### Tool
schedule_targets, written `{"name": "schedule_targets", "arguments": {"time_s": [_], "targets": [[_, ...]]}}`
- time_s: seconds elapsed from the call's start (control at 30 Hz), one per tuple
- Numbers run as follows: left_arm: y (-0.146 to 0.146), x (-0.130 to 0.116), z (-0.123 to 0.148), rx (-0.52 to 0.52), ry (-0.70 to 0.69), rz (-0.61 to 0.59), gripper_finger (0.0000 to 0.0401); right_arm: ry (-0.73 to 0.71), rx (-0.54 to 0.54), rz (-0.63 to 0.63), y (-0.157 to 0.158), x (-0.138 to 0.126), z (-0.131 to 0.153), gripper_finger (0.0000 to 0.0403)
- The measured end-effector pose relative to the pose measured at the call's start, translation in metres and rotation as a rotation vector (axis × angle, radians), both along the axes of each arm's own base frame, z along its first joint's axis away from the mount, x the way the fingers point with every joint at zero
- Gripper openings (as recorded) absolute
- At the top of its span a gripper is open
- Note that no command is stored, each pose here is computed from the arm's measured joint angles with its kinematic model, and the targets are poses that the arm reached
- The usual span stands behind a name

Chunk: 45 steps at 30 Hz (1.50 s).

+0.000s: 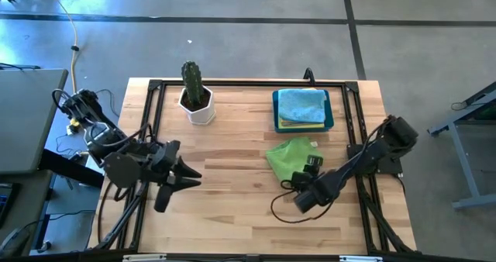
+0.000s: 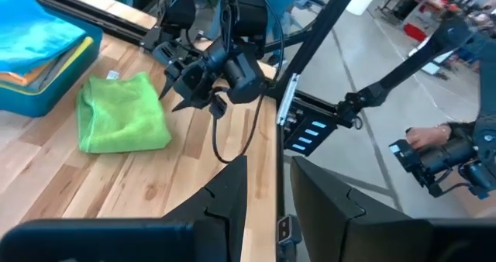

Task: Fold microfiber towels
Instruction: Put the folded green microfiber cloth into the blue bin

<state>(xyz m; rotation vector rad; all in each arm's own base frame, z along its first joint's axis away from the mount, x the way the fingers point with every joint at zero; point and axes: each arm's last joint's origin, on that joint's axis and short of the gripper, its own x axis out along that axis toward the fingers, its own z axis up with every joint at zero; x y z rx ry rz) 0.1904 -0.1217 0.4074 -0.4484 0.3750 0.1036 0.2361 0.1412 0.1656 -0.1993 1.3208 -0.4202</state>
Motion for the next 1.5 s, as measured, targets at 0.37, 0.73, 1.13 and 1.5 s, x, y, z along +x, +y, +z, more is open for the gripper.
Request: {"name": "schedule_targets", "arguments": {"time_s": [0.37, 0.73, 1.13, 1.5], "targets": [[-0.009, 0.015, -0.013, -0.031, 0.042, 0.051, 0.009, -0.111, 0.013, 0.131, -0.015, -0.016, 0.005, 0.0163], [-0.012, 0.021, -0.017, -0.026, 0.036, 0.115, 0.009, -0.035, 0.141, 0.244, -0.028, -0.025, -0.024, 0.0163], [-0.009, 0.021, -0.016, -0.038, 0.0, 0.202, 0.009, -0.054, 0.056, 0.25, -0.041, -0.019, -0.026, 0.0163], [-0.008, 0.02, -0.016, -0.045, -0.015, 0.239, 0.009, -0.124, 0.135, 0.089, -0.049, -0.012, -0.025, 0.0171]]}}
